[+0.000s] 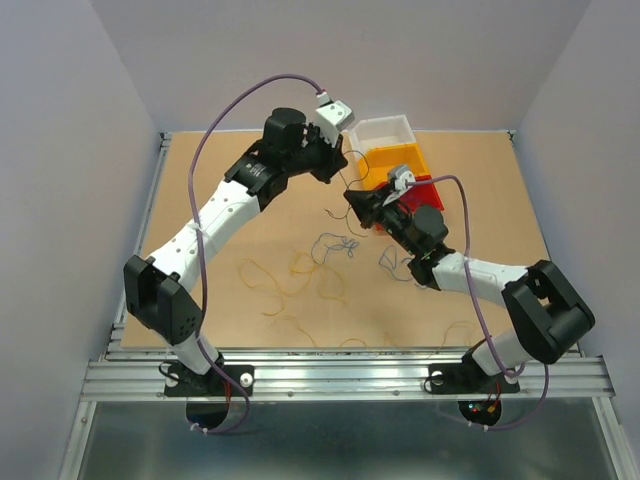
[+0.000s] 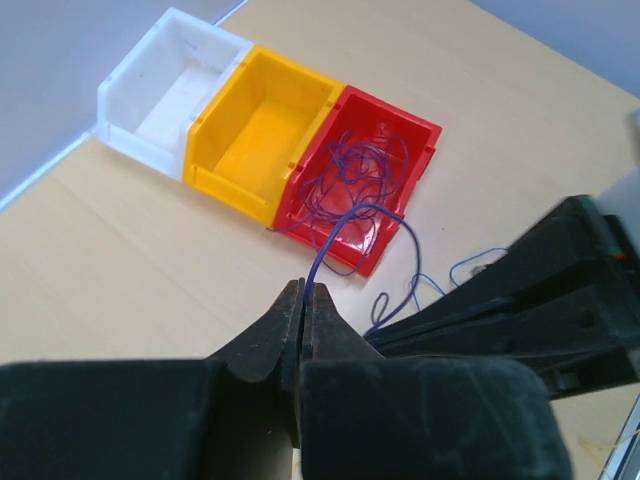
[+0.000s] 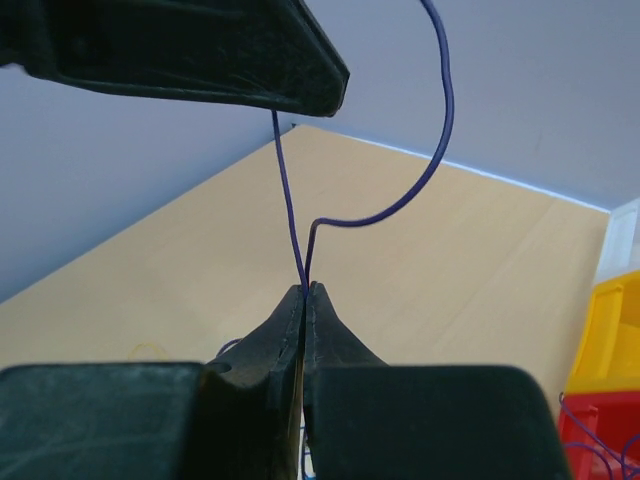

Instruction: Untangle the cables

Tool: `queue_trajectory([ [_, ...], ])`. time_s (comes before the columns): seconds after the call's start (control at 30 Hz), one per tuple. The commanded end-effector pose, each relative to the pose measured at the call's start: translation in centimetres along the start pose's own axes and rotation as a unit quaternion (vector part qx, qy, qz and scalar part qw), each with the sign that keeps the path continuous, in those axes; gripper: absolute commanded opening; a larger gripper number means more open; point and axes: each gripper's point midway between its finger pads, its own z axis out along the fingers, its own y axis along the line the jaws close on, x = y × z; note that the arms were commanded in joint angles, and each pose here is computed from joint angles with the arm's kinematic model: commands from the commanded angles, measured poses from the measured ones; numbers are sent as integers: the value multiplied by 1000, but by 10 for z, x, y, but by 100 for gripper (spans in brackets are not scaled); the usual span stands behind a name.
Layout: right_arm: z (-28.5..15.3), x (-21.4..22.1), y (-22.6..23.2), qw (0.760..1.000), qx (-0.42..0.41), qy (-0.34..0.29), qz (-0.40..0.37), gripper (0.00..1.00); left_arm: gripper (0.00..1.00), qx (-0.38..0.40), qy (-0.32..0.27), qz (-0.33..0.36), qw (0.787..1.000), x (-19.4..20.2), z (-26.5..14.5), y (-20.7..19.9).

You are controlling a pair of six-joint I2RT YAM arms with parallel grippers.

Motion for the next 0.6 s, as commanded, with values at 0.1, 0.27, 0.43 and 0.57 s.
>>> queue_trajectory([
  [0.1,-1,-53,18,998,-27,-53,-15,1,17,-22,-33,-44,998,-2,-1,65],
  [0.27,-5,-60,23,997,-38,-61,-11,1,29,-16,8,-53,998,28,23,78],
  [0.43,-13,-70,15,997,-9,-77,-11,1,35,-28,36,-56,997,54,41,95],
  [0.57,-20,-76,13,996,-1,-86,-9,1,35,-33,58,-64,996,73,53,109],
])
